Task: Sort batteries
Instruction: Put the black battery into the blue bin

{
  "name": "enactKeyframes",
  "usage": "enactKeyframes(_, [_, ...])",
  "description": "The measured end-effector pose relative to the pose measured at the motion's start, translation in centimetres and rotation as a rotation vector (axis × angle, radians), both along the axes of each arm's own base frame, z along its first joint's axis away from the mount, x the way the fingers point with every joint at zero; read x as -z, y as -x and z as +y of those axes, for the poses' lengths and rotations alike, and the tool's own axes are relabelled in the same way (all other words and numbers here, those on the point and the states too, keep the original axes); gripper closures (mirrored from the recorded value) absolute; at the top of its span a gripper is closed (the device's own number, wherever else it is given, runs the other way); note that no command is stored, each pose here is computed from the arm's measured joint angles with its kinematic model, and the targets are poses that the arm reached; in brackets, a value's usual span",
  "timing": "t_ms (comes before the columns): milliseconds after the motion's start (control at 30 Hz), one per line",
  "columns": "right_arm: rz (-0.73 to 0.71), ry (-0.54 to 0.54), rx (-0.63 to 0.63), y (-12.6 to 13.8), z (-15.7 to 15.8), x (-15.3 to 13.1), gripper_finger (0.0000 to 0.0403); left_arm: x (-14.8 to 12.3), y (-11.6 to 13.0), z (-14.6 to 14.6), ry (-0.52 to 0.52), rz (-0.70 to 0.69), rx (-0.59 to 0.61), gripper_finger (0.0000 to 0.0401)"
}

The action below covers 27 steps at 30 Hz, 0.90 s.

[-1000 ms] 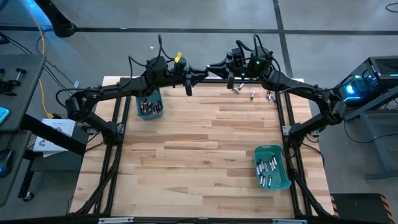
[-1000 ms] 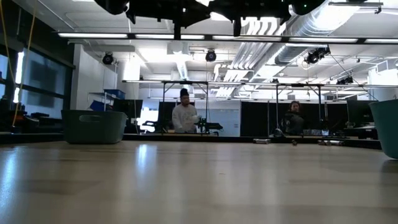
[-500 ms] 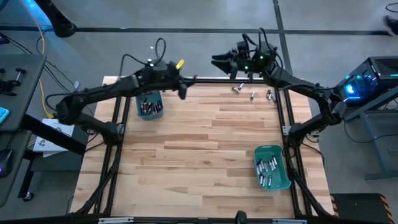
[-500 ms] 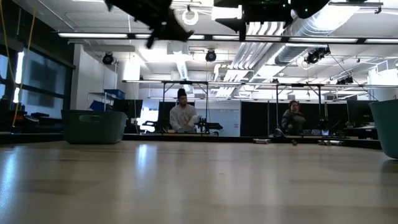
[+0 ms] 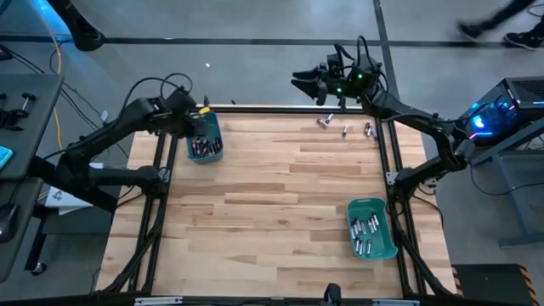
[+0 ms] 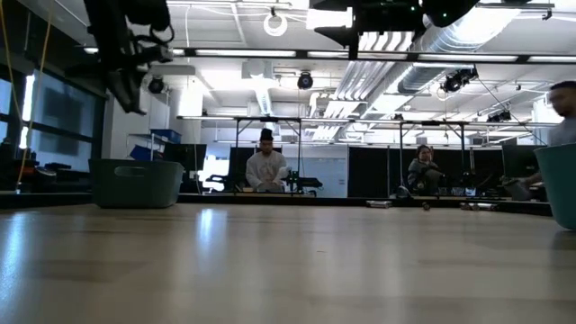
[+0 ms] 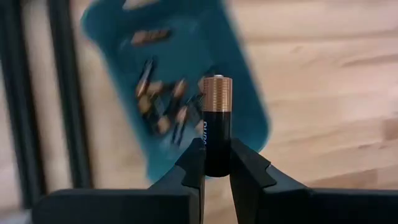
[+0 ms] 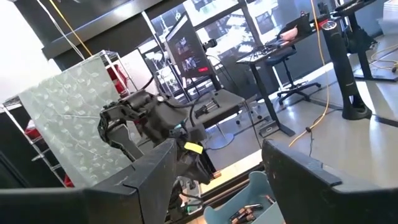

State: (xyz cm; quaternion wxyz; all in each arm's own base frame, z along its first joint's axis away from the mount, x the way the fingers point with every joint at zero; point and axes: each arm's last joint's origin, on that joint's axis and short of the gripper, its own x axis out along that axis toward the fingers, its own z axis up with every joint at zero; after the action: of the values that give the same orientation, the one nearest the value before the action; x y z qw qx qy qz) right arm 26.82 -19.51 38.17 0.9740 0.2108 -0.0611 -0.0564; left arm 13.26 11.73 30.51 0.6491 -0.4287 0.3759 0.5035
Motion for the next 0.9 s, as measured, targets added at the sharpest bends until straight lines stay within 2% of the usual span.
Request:
enactKeyframes(133, [0.0, 0.0, 0.001, 0.0, 0.0, 0.0, 0.0171, 1.2, 0.3, 1.3, 0.142, 0.035, -0.039, 0.0368])
enactKeyframes(433, [0.003, 0.016, 0.002, 0.0, 0.0, 0.0, 0.0171, 6.5, -1.6, 6.7, 0.37, 0.102, 0.034, 0.0368])
enactKeyframes(567, [-0.001, -0.01, -0.001, 0.0, 0.0, 0.0, 0.0171, 9.3, -2.0, 8.9, 0.42, 0.135, 0.024, 0.0366])
enactKeyframes(700, [-0.004, -0.03, -0.003, 0.0, 0.0, 0.0, 0.0171, 11.5, -2.6, 10.6, 0.437, 0.112, 0.02, 0.0361])
enactKeyframes(900, [-0.007, -0.052, -0.005, 0.0, 0.0, 0.0, 0.0171, 13.8, -3.0, 11.9, 0.466, 0.119, 0.0, 0.0358])
